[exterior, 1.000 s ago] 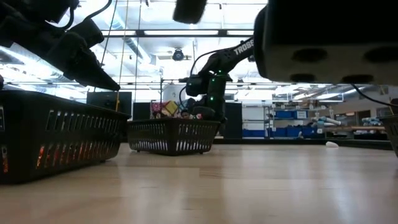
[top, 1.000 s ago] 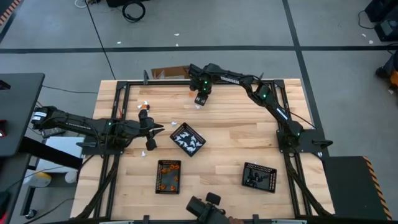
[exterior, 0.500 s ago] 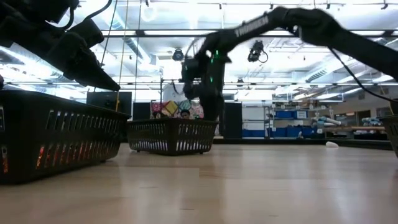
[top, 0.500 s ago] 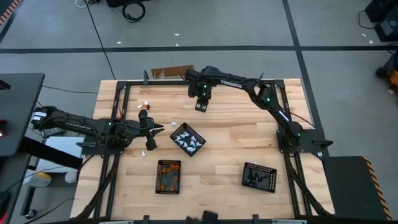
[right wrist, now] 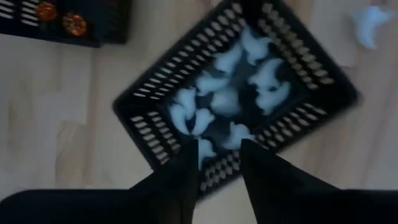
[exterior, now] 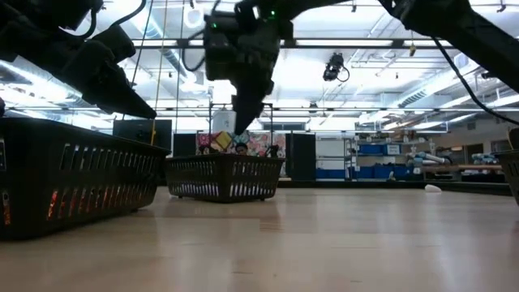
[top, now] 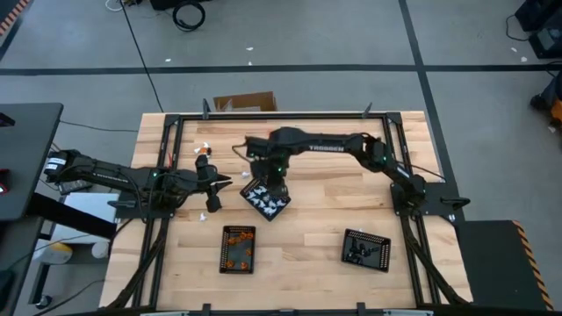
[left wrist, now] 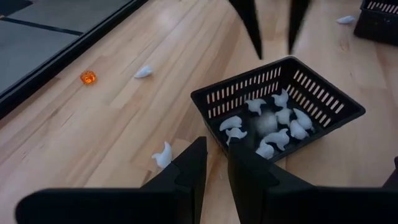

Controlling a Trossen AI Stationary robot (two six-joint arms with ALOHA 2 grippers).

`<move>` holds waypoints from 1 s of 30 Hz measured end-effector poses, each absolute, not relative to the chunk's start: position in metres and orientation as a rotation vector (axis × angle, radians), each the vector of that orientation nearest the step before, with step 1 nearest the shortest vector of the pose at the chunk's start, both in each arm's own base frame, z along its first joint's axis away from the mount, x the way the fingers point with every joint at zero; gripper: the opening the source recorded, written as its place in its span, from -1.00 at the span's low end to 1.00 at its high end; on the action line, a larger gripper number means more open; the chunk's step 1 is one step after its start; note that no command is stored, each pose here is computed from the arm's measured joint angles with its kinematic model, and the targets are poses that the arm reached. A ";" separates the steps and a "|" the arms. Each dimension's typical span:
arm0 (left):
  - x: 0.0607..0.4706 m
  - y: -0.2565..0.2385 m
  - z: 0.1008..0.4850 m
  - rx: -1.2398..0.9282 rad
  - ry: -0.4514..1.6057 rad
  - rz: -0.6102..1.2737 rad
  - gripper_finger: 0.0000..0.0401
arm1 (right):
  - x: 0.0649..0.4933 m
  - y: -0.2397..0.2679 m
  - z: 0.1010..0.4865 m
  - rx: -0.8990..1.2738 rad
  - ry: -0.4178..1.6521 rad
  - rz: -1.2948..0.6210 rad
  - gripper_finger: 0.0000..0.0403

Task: Sort Halloween decoration
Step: Put the white ghost toy into the middle black basket

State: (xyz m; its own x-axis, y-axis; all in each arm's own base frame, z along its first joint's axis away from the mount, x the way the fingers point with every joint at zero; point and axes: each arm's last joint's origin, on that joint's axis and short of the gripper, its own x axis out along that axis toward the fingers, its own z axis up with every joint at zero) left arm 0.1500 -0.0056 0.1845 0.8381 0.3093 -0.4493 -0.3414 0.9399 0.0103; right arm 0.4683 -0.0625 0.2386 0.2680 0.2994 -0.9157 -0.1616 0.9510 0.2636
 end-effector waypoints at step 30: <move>0.150 -0.005 0.184 -0.079 0.467 0.348 -0.62 | 0.442 -0.221 0.168 0.314 1.246 -0.249 0.22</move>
